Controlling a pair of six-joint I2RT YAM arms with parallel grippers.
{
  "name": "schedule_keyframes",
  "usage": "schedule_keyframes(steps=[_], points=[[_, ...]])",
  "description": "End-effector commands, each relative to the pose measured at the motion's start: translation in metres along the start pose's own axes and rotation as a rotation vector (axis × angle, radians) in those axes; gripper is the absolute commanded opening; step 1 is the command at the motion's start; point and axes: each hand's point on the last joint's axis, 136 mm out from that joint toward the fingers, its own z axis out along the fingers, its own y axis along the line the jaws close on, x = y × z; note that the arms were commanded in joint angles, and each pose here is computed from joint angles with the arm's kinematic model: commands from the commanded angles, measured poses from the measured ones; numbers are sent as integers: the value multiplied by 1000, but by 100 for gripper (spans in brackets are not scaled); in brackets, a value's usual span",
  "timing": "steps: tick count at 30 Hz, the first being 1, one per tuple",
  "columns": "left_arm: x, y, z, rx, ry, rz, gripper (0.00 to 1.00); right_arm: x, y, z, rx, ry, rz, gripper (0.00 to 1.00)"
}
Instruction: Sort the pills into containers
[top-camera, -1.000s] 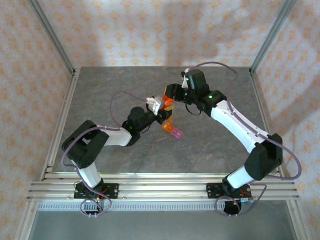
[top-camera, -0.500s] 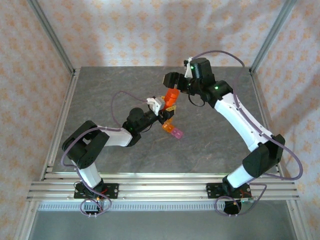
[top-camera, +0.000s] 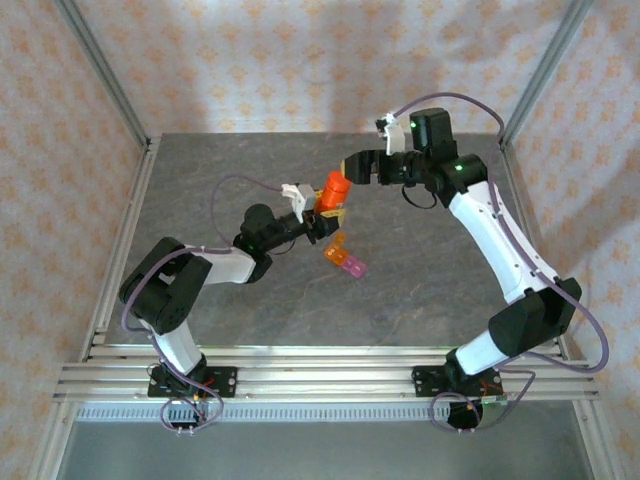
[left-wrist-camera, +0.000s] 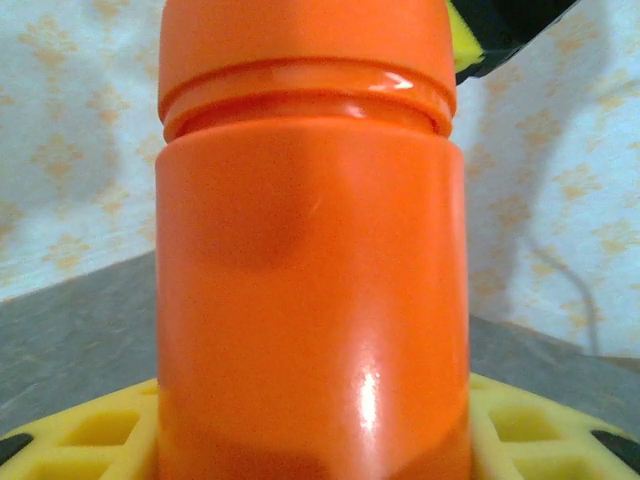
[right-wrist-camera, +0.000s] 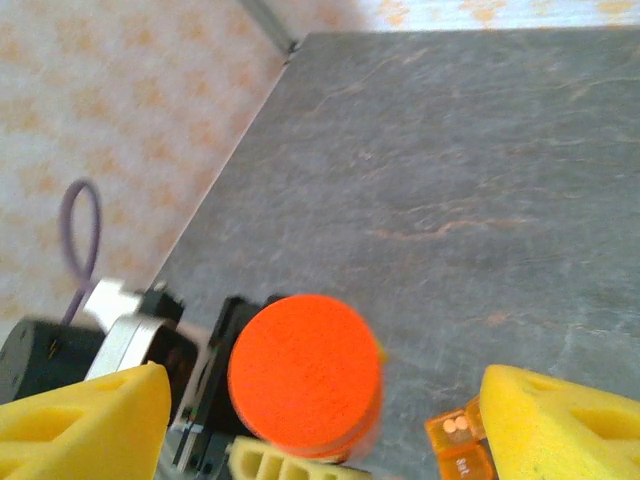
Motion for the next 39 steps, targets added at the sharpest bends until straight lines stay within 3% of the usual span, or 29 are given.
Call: schedule_keyframes(steps=[1,16,19,24,28,34,39], points=[[-30,-21,4,141,-64,-23,0,8,24,-8,-109,65,-100,79],[-34,-28,10,210,-54,-76,0,13,16,9,-125,121,-65,70],[-35,-28,11,212,-56,-76,0,14,15,11,-126,126,-60,64],[-36,-28,12,212,-59,-73,0,20,14,15,-133,146,-47,43],[-38,-26,12,202,-65,-64,0,26,10,22,-103,153,-18,38],[-40,-15,7,83,-95,31,0,42,-10,44,51,149,94,36],[-41,-13,-3,-93,-117,219,0,56,-28,66,167,107,226,34]])
